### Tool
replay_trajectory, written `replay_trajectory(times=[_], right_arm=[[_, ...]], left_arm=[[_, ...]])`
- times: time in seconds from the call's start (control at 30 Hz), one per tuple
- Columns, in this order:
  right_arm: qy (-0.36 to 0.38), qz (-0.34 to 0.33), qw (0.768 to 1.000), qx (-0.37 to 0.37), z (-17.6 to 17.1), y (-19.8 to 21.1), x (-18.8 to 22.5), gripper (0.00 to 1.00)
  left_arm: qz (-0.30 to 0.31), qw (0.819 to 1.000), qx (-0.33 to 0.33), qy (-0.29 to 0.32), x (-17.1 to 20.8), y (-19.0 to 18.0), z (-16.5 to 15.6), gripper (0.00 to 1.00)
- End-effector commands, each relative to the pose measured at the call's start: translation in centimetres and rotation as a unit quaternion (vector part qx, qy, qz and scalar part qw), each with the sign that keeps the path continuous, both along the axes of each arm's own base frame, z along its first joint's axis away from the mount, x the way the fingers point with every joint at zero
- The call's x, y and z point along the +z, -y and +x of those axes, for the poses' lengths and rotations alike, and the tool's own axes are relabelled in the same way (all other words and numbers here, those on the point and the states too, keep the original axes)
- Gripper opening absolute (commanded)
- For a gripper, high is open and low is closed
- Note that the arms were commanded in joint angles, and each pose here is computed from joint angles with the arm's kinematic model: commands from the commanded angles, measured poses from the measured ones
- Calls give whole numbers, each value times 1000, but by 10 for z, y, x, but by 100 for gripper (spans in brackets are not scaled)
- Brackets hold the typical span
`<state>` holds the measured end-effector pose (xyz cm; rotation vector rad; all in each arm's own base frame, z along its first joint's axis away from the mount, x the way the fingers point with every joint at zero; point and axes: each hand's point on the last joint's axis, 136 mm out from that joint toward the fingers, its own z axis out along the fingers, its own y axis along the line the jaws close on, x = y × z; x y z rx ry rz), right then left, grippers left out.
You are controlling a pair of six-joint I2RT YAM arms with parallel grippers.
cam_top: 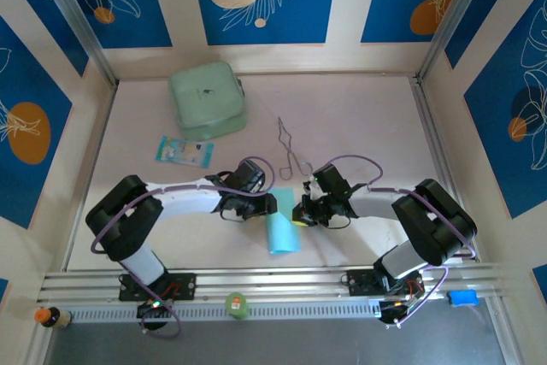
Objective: Fold a paper plane with a square sheet of paper (pick it up from the middle)
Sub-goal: Hold the square sheet of paper at the bottom-center of the table, then first fold a square sheet of paper at the bottom-center of the table.
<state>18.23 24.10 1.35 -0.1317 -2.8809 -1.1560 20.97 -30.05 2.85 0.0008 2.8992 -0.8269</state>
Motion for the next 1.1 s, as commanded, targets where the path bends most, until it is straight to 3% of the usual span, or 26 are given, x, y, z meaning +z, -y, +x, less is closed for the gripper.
replay_trajectory(times=[0.0,0.13,0.4,0.6,0.83,1.07], right_arm=[[-26,-18,999,-9,-9,8,-12,2],[-27,-20,999,-13,-8,9,-13,2],[-26,-15,999,-13,-8,7,-10,3],[13,47,999,-20,7,-2,29,14],[66,21,991,-112,23,48,62,20],[89,49,982,-161,14,77,74,24]], left_arm=[[-47,999,-21,-11,7,17,-11,48],[-49,999,-17,-10,7,16,-11,41],[-37,999,-14,-14,0,13,-12,39],[25,999,-5,-21,-18,-5,-12,35],[55,998,-5,-21,-25,-12,-12,34],[70,997,-13,-19,-28,-15,-11,36]])
